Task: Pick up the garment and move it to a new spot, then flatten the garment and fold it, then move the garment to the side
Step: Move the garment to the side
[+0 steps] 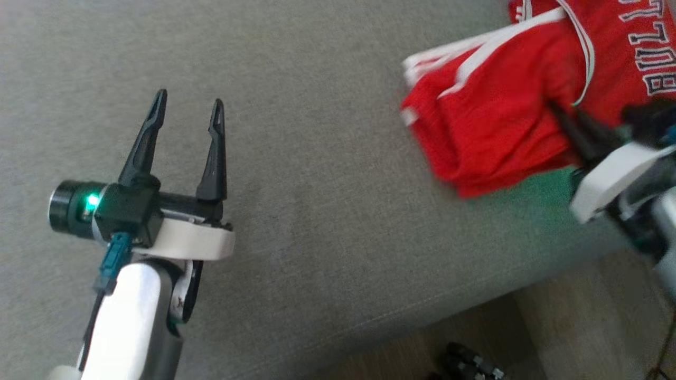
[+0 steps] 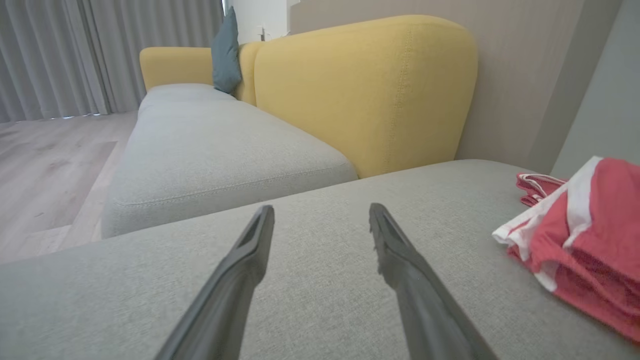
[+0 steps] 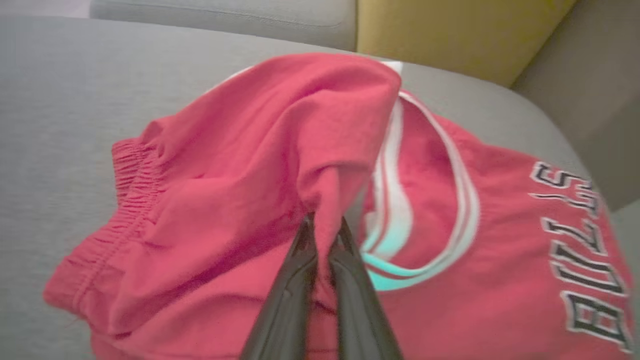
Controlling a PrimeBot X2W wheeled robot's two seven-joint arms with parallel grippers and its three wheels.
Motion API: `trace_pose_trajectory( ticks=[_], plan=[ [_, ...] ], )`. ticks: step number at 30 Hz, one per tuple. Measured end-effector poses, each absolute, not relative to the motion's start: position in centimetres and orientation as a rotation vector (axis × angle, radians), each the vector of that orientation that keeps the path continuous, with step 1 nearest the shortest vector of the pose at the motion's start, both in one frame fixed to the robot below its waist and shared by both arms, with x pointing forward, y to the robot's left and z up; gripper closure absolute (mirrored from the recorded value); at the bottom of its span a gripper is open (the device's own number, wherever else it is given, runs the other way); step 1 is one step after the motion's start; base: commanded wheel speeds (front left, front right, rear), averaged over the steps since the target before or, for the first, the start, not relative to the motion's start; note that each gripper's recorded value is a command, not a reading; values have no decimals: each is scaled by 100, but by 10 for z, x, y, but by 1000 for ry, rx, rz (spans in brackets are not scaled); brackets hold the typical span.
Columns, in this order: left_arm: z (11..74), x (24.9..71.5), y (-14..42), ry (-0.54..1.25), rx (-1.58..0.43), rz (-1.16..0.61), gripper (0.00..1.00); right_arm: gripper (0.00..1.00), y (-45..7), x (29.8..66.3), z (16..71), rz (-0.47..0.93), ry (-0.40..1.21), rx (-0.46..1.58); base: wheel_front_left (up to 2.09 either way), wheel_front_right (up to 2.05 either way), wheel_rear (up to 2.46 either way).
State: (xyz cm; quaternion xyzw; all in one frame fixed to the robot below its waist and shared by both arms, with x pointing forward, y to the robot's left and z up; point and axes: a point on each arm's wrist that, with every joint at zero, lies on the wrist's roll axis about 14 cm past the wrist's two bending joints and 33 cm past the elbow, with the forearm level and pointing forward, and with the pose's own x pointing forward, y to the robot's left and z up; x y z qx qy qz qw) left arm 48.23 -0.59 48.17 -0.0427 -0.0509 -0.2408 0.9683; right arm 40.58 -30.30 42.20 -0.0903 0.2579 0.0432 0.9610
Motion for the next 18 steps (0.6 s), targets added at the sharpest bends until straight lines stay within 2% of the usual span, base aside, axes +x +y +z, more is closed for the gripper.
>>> trace_pose_trajectory(
  ticks=[10,18],
  plan=[
    [461,501,-28,-89,-97,-553,0,100,-388,414,444,-83,544,-317,0,0,0],
    [441,515,-44,-71,-122,-595,0,100,-429,429,454,-192,543,-376,0,0,0]
  ],
)
